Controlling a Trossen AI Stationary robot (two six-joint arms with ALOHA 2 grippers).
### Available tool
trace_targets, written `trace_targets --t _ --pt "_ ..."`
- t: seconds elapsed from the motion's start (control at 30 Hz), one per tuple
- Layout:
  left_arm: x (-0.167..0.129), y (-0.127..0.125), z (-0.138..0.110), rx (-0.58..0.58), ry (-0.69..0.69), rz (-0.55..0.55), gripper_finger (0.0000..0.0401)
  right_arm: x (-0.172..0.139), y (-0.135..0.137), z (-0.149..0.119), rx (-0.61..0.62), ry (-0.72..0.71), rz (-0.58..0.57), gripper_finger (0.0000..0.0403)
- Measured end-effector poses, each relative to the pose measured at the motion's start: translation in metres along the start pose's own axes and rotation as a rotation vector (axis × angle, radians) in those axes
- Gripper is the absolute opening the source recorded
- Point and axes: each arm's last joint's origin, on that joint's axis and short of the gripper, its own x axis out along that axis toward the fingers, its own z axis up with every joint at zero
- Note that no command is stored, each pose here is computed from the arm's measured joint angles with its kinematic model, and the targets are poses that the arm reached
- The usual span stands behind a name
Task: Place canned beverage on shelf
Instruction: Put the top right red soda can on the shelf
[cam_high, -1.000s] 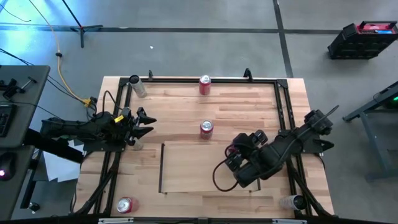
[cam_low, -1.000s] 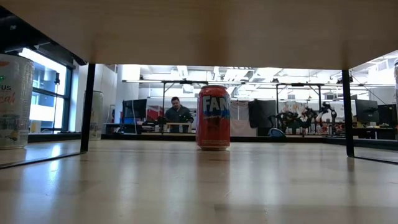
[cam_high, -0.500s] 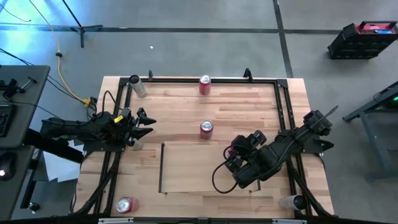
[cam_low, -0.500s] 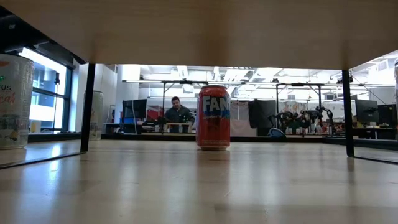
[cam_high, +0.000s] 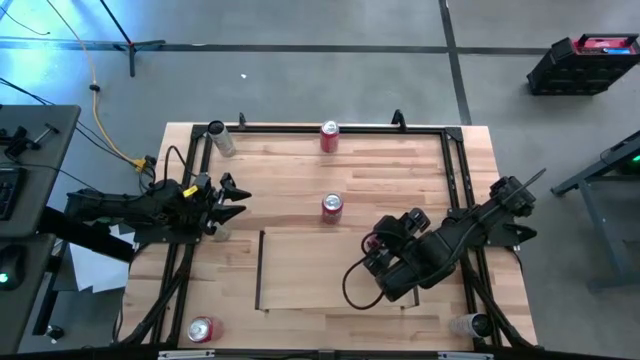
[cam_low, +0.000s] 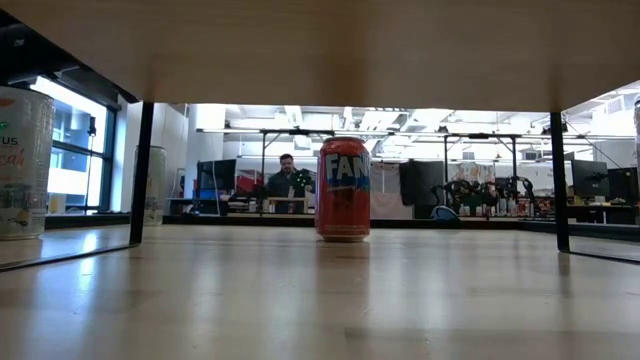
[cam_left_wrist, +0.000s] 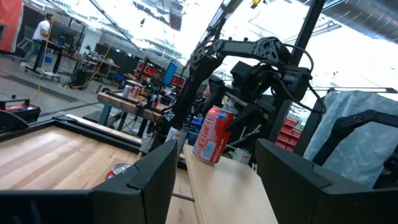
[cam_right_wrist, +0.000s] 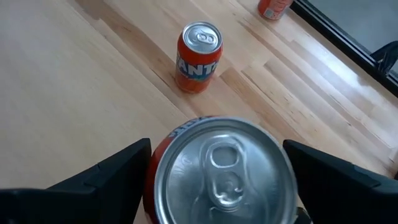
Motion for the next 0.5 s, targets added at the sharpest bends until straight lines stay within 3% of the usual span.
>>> trace_targets --t 0.33,0.5 --pt "0.0 0.0 0.0 0.0 0.0 0.0 0.0209 -0.025 -0.022 0.012 -0.039 -0.051 0.119 0.0353" --pt "0.0 0.0 0.0 0.0 0.0 0.0 0.0209 -0.03 -0.017 0.015 -0.154 -0.074 0.201 0.0355"
